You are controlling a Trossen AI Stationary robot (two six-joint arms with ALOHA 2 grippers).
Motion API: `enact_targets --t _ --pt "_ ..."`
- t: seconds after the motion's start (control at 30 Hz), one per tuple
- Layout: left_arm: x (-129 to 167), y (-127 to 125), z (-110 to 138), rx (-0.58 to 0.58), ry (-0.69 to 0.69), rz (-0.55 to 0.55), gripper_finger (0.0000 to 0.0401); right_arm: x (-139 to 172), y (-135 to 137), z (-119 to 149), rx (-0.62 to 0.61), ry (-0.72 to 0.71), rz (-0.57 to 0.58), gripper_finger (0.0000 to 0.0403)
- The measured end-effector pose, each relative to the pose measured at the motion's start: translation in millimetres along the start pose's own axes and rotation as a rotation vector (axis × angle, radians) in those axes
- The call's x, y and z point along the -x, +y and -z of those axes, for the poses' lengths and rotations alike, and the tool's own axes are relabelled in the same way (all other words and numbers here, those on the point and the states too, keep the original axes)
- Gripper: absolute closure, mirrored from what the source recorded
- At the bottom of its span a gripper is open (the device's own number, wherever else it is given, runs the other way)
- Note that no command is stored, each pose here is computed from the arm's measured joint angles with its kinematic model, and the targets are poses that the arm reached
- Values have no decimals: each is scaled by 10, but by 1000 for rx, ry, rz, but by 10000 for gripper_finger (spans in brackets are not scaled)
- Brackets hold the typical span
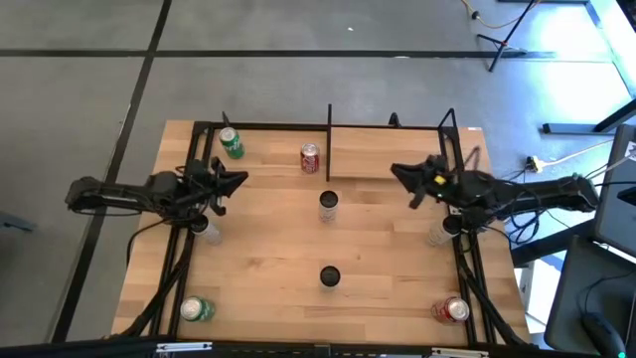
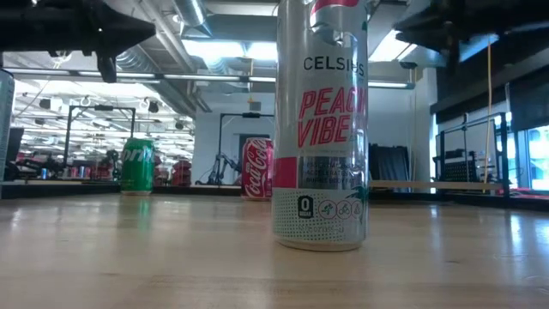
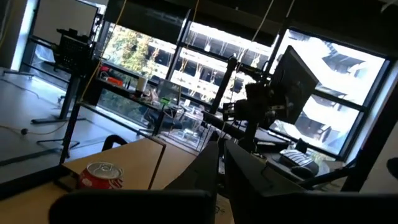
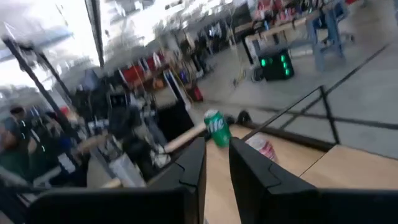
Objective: Place canned beverage on shelf
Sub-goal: Put the top white pink soda can on the shelf
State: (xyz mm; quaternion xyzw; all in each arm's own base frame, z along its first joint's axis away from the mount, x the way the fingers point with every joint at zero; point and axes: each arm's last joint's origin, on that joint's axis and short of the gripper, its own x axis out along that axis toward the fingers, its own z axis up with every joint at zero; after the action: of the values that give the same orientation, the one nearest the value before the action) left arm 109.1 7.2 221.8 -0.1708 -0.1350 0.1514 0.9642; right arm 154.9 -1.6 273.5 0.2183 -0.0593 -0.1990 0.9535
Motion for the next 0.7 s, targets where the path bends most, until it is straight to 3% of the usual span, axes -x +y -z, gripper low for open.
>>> enact_targets --t 0.13,0.23,0.43,0.57,0.7 --pt "-75 -29 7 -19 46 -13 381 -279 177 -38 48 50 27 341" --pt "-109 -49 5 -25 67 -2 381 -499 264 -11 93 119 21 310" --pt "-123 -60 -4 -27 75 3 381 -955 430 53 205 312 -70 192" --pt "-123 -61 -4 -26 76 6 381 -1255 538 171 318 446 -48 111" --pt "-122 -68 -2 -25 85 32 381 -1489 596 313 427 582 -16 56"
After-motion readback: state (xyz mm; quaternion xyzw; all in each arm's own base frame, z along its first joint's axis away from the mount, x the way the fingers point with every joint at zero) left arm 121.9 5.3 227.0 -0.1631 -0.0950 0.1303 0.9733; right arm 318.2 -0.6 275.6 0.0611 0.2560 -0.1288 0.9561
